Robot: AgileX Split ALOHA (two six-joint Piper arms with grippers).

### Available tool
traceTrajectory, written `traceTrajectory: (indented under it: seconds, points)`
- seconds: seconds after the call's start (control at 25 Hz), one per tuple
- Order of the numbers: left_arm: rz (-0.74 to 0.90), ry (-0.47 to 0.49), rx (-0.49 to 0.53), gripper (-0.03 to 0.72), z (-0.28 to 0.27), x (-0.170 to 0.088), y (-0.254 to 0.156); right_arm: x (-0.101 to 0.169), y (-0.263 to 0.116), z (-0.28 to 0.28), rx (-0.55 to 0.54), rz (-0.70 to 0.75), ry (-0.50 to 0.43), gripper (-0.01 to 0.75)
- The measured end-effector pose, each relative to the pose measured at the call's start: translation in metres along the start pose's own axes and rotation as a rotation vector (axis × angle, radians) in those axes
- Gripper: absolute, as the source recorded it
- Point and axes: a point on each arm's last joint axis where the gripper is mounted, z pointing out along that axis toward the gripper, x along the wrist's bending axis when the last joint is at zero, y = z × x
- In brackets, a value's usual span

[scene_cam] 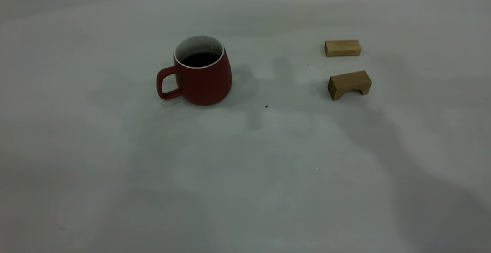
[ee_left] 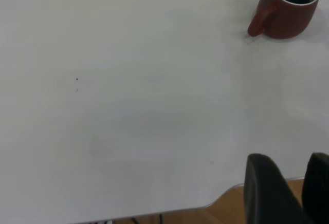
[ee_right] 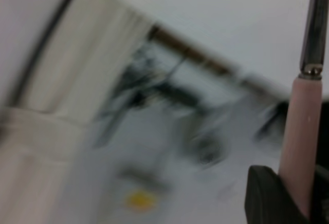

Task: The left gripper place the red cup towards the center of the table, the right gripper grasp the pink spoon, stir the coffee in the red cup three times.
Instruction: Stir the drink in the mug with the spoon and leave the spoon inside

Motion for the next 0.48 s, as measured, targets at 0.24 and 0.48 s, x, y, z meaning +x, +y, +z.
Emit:
traceTrajectory:
  seconds: [0.24,0.48]
  points:
    - [0.000,0.000,0.000,0.247,0.000,0.000,0.000,-0.006,-0.001,0.038,0.065,0.276,0.025,0.147]
    - [0.000,0.000,0.000,0.247,0.000,0.000,0.000,-0.022,0.033,0.060,0.012,0.472,0.004,0.147]
